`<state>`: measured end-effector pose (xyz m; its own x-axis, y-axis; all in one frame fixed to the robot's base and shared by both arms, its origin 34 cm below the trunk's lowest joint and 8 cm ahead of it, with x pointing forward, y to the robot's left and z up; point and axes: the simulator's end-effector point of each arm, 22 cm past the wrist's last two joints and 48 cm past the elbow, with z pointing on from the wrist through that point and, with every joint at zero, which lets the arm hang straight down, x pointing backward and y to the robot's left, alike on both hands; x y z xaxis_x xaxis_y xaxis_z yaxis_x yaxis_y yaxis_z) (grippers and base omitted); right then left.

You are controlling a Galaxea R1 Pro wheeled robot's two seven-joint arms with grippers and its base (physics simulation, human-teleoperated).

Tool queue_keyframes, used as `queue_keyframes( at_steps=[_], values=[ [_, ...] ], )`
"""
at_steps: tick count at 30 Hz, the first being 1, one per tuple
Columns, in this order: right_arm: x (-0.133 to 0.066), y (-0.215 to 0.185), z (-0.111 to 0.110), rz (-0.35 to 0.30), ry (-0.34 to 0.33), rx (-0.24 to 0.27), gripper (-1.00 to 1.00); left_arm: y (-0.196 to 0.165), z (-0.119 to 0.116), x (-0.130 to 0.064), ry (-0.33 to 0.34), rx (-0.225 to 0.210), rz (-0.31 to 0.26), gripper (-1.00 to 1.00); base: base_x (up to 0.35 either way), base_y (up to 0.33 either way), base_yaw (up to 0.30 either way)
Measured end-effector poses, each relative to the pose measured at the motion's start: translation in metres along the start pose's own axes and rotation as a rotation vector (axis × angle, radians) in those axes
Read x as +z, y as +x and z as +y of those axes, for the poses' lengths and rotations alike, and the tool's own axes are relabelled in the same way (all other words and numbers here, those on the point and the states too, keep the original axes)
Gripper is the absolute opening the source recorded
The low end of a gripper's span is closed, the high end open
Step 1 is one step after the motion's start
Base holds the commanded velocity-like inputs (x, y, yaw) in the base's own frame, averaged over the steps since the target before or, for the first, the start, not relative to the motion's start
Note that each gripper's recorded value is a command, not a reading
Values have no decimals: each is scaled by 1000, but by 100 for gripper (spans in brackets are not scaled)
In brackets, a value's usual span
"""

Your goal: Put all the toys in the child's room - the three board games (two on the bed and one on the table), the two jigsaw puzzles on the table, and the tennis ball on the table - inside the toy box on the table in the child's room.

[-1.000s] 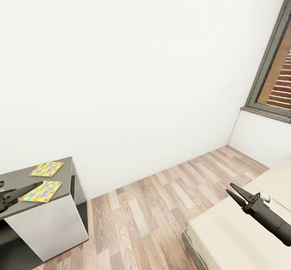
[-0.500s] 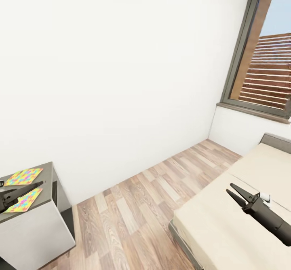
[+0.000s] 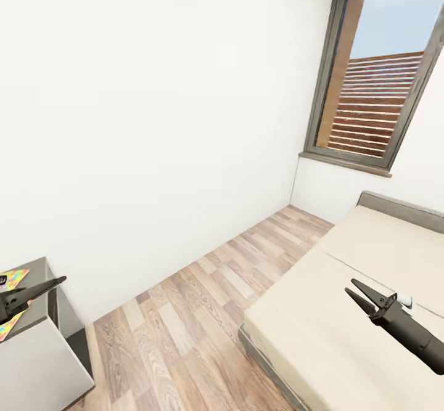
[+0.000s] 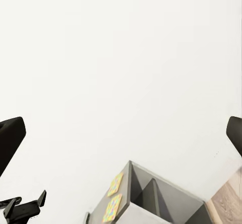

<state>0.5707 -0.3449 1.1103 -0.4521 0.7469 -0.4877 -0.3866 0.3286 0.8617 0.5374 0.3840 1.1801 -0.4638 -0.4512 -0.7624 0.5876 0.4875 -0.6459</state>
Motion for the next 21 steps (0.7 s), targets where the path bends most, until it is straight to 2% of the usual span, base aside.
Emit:
queue_keyframes(
  at_steps=[8, 21],
  values=[
    [0, 0, -1, 0, 3, 0, 100, 0, 0, 0, 0, 0, -1, 100, -124, -53, -278],
    [0, -2, -1, -4, 5, -1, 100, 0, 0, 0, 0, -1, 1, 100, -160, -166, -278]
  ],
)
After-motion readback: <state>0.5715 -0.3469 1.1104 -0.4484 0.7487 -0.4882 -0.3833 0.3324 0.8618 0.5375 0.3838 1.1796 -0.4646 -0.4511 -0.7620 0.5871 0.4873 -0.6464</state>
